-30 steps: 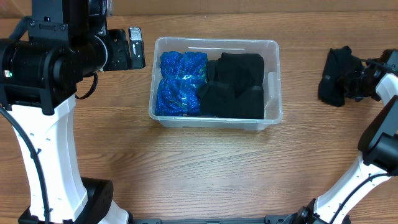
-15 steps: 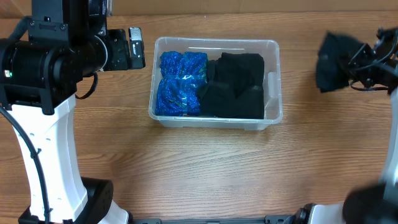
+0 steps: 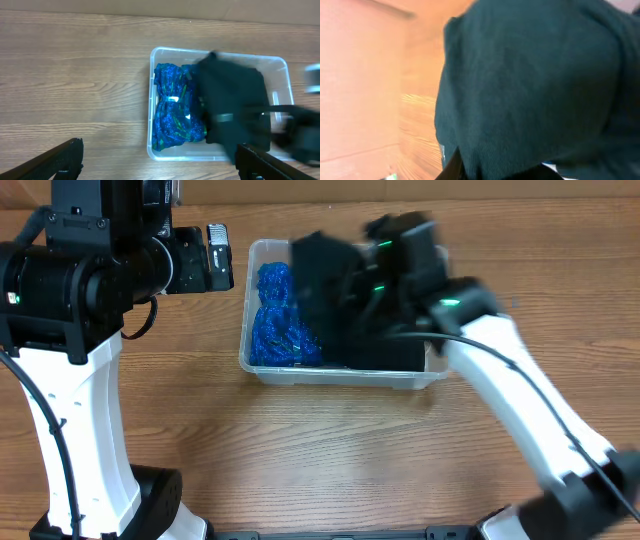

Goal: Pack container

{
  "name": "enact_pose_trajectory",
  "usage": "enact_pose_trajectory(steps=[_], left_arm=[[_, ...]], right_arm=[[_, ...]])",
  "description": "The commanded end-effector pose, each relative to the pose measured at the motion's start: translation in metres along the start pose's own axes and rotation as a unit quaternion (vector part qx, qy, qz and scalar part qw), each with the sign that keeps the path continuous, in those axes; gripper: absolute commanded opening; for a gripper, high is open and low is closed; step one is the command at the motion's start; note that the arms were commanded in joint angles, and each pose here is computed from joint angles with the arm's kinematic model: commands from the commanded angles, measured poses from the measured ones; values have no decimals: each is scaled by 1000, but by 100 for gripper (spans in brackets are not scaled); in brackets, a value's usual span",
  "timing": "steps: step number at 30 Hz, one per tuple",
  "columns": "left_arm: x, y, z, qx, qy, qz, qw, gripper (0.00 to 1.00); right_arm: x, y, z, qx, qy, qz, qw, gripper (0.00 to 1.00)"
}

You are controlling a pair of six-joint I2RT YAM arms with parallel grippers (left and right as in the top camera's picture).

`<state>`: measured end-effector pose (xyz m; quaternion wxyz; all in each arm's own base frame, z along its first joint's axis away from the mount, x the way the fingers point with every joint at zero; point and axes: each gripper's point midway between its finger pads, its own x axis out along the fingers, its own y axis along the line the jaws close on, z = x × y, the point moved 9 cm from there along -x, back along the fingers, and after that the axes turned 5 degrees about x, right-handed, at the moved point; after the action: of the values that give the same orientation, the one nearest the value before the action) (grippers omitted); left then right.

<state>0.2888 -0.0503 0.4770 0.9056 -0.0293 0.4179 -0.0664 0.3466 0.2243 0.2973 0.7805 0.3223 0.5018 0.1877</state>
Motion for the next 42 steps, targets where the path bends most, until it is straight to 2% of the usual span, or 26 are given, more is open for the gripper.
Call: enact_pose_trajectory(steps=[1, 2, 3, 5, 7, 8, 11, 16, 20, 23, 26, 29, 33, 36, 42], left_arm=[[-1, 2, 0, 3, -1, 4, 1000, 100], [-1, 2, 0, 3, -1, 4, 1000, 100], [-1, 2, 0, 3, -1, 4, 1000, 100], [-1, 2, 0, 3, -1, 4, 1000, 100], [-1, 2, 0, 3, -1, 4, 1000, 100], [-1, 2, 0, 3, -1, 4, 1000, 100], [-1, 2, 0, 3, -1, 4, 1000, 100], [-1, 2, 0, 3, -1, 4, 1000, 100], [-1, 2, 0, 3, -1, 4, 1000, 100], [-1, 2, 0, 3, -1, 4, 1000, 100], [-1, 2, 0, 3, -1, 4, 1000, 100], [-1, 2, 0, 3, -1, 4, 1000, 100], [-1, 2, 0, 3, -1, 4, 1000, 100], [-1, 2, 0, 3, -1, 4, 1000, 100], [-1, 2, 0, 3, -1, 4, 1000, 100]], right_arm=[[57, -31, -5, 47, -2, -95, 994, 13], [75, -42, -10, 51, 21, -113, 992, 44], [88, -51, -15, 47, 37, -130, 990, 66], [94, -58, -19, 29, 51, -143, 988, 77], [72, -42, -15, -11, 36, -118, 992, 90], [57, -31, -13, -31, 24, -103, 994, 100], [-10, -2, -17, -85, -5, -67, 994, 100], [-96, 8, -45, -85, -8, -55, 995, 100], [-163, 12, -24, -90, -160, -35, 982, 100], [-242, 6, -39, -157, -288, -67, 942, 100], [-293, -11, -68, -190, -340, -113, 914, 100], [-321, -38, -91, -170, -368, -177, 897, 100], [-322, -81, -106, -127, -424, -230, 867, 100], [-288, -125, -114, -103, -450, -245, 853, 100], [-207, -204, -148, -106, -397, -252, 876, 100]])
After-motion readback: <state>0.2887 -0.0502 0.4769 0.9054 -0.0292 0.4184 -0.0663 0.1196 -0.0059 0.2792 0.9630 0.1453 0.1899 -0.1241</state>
